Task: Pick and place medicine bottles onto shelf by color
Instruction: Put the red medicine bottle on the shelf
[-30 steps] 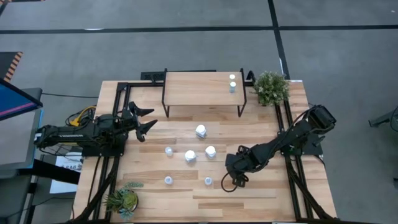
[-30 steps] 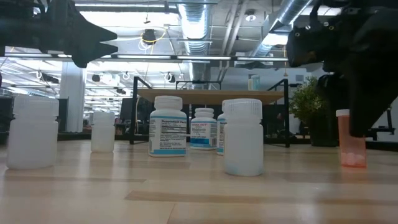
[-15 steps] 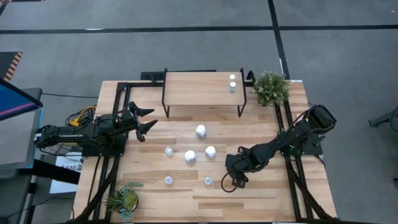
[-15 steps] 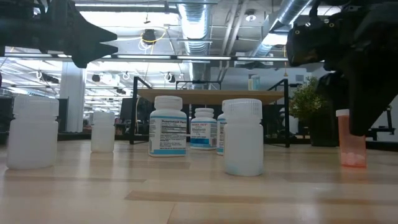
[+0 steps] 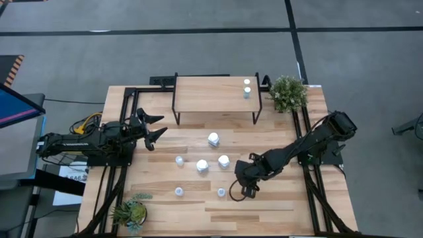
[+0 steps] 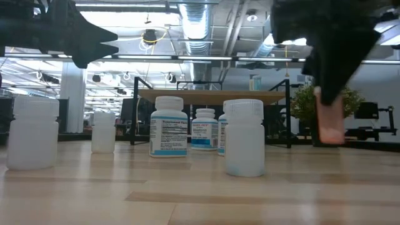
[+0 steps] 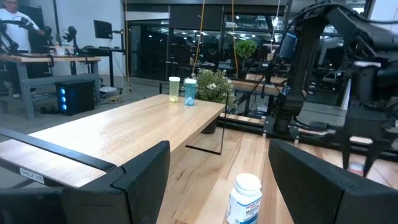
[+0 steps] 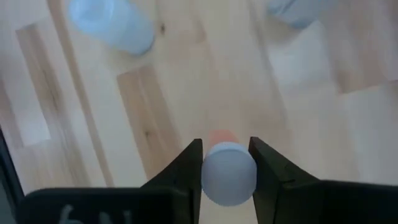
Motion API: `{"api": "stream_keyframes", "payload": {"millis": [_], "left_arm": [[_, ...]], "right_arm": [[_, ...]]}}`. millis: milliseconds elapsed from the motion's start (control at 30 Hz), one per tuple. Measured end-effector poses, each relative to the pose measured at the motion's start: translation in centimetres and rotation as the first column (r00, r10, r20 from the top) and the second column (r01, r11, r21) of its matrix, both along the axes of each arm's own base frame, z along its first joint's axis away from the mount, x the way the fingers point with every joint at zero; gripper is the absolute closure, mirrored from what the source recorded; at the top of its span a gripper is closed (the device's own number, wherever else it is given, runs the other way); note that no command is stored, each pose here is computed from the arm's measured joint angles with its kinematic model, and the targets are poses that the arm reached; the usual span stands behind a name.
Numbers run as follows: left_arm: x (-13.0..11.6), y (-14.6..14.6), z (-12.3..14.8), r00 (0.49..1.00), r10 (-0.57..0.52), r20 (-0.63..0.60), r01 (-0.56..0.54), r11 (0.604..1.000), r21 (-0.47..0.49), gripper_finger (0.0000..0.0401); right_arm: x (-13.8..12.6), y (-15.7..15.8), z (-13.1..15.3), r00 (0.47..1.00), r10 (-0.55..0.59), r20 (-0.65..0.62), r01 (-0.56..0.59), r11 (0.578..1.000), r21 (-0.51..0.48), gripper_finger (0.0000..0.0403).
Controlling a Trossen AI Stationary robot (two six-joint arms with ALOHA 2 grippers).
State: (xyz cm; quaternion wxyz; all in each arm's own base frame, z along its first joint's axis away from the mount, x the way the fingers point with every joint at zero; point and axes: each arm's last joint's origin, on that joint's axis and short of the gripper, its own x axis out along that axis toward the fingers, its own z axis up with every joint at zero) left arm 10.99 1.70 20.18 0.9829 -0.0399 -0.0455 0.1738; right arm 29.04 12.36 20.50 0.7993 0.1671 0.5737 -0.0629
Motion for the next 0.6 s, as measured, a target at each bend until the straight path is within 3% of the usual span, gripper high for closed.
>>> {"api": "stream_keyframes", "payload": {"millis": [300, 600], "left_arm": [[0.0, -0.1, 0.0, 1.0, -0.029, 0.0, 0.029, 1.0, 0.002, 0.014], [0.0, -0.1, 0.0, 1.0, -0.03, 0.0, 0.03, 1.0, 0.002, 0.014]], "right_arm": [[3.0, -4.8, 6.4, 0.999, 0.004, 0.052, -0.002, 0.999, -0.054, 0.0286], [4.8, -13.6, 13.1, 0.973, -0.055, 0.223, 0.087, 0.987, -0.133, 0.0294]]}}
